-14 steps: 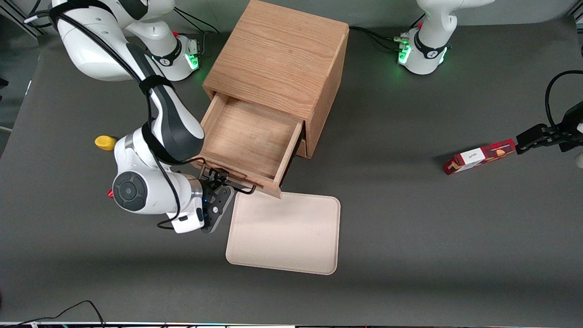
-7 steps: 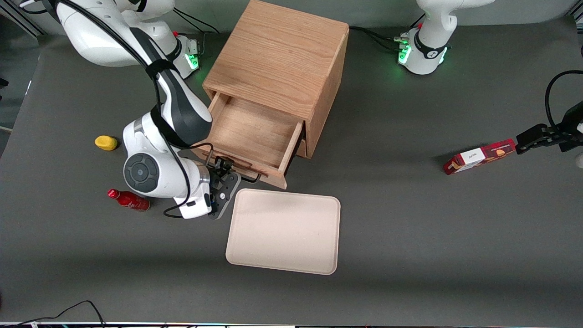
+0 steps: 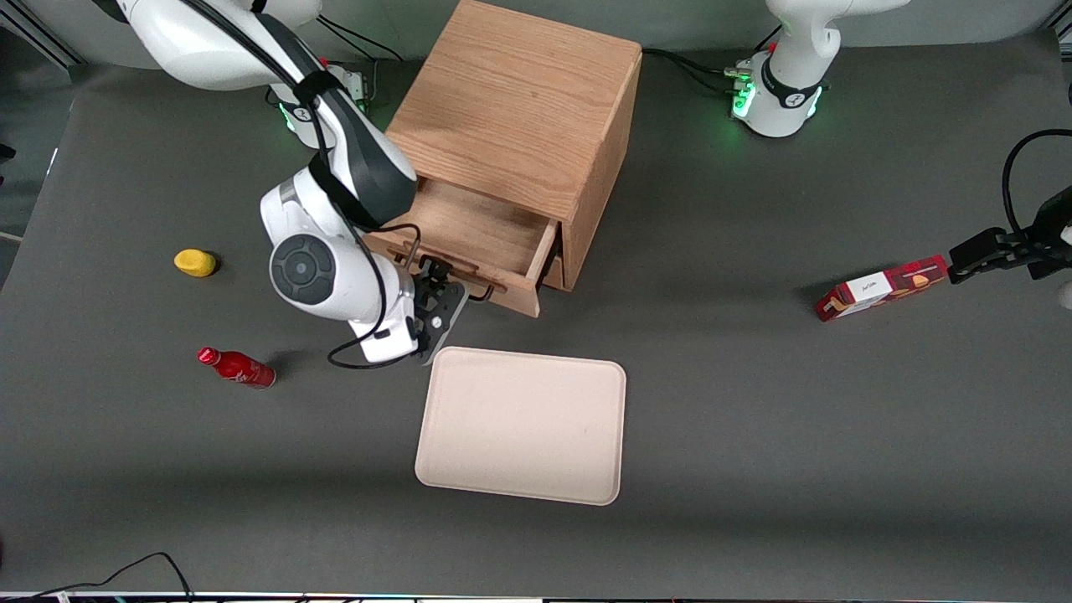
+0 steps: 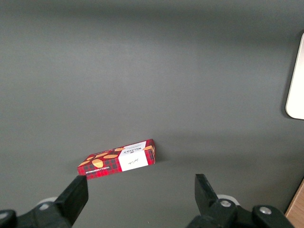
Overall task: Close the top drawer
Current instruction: 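Push the drawer front with the right gripper into the cabinet, then press the right gripper against the drawer front to seat it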
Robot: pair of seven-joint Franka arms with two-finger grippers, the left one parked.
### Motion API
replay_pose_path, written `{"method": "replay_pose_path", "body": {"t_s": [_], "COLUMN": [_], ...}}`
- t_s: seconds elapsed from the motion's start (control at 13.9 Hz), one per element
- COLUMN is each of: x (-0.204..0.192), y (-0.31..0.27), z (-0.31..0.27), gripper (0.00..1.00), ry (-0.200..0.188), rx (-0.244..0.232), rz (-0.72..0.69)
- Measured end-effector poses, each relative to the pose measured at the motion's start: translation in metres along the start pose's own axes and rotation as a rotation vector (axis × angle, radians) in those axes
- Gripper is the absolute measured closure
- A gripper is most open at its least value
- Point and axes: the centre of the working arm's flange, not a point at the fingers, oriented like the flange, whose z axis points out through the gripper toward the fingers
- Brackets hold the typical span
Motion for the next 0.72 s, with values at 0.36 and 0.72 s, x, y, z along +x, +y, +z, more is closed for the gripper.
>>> {"method": "replay_pose_path", "body": {"t_s": [0.36, 0.72], "x": [-0.001, -0.009], "y": [-0.051, -0.078], "z": [0.006, 0.007], "gripper": [0.0, 0.0], "ry": [-0.025, -0.035], "rx": [0.008, -0.004], "rz": [-0.014, -0.026]}}
